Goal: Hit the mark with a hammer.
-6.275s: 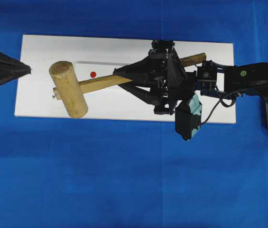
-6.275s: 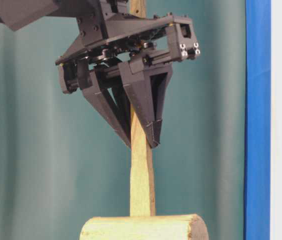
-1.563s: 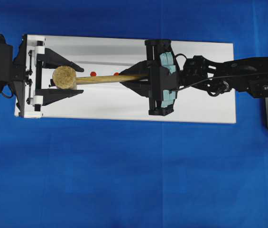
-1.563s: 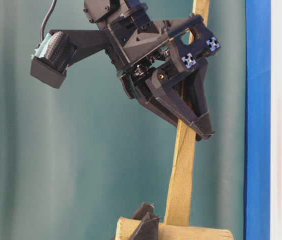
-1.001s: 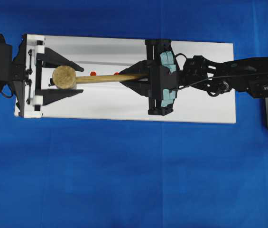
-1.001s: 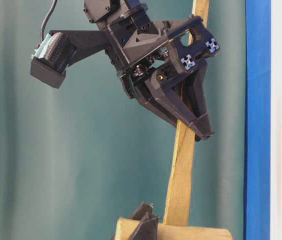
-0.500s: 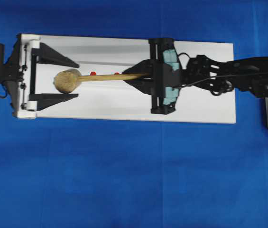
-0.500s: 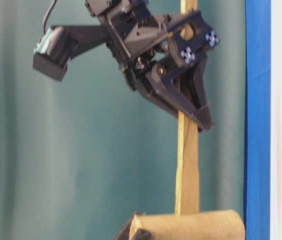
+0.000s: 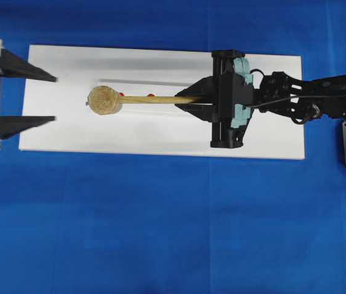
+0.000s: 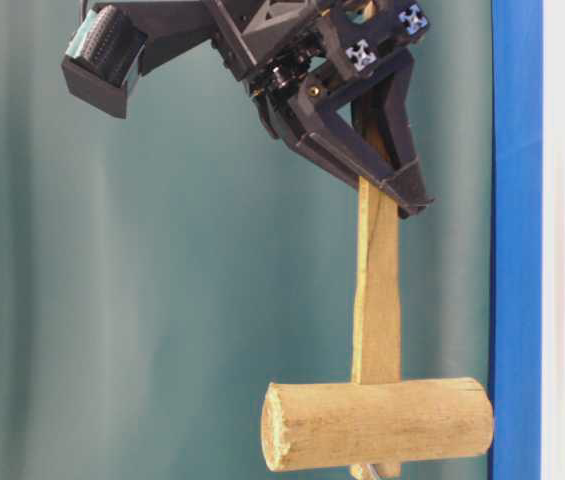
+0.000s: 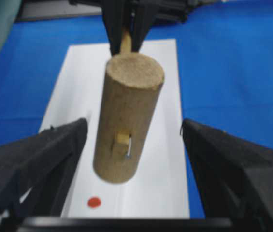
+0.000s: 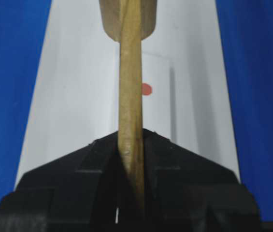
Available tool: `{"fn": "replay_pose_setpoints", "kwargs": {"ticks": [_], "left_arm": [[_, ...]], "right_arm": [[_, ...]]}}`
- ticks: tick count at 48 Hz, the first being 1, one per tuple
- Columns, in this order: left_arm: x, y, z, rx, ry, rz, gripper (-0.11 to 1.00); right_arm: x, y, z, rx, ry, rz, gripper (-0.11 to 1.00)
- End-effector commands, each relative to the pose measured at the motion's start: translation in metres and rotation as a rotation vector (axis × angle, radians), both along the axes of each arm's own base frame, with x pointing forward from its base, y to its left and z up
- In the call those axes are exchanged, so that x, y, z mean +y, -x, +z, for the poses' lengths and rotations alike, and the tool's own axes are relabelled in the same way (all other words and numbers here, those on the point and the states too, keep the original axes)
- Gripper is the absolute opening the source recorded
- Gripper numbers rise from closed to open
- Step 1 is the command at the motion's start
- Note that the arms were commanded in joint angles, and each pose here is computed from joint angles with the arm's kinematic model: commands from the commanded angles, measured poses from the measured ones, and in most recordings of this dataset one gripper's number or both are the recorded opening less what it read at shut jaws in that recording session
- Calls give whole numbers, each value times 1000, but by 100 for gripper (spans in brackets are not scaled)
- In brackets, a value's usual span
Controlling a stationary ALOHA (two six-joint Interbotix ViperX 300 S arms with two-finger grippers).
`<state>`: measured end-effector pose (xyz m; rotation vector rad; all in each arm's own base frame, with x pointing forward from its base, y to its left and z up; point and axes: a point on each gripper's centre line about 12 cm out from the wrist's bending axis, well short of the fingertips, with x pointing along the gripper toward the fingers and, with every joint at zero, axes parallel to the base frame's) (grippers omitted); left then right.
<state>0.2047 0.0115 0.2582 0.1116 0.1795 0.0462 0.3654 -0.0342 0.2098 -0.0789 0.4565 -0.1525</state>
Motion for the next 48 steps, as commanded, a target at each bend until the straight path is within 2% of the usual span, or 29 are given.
{"fn": "replay_pose_setpoints", "kwargs": {"ticks": [1,13,33,48], "left_arm": [[0,10,7,-15,1,1,76],[-1,18,-1,0,5,1,75],[-1,16,-5,20,7,1,75],[-1,16,-5,20,7,1,74]], "right_arm": [[0,-1,16,-47,0,-3,2],[0,-3,17,-54,1,-6,2],[-32,-1,21,-70,9,-98,2],[-32,-2,16,-58,-1,-99,2]]}}
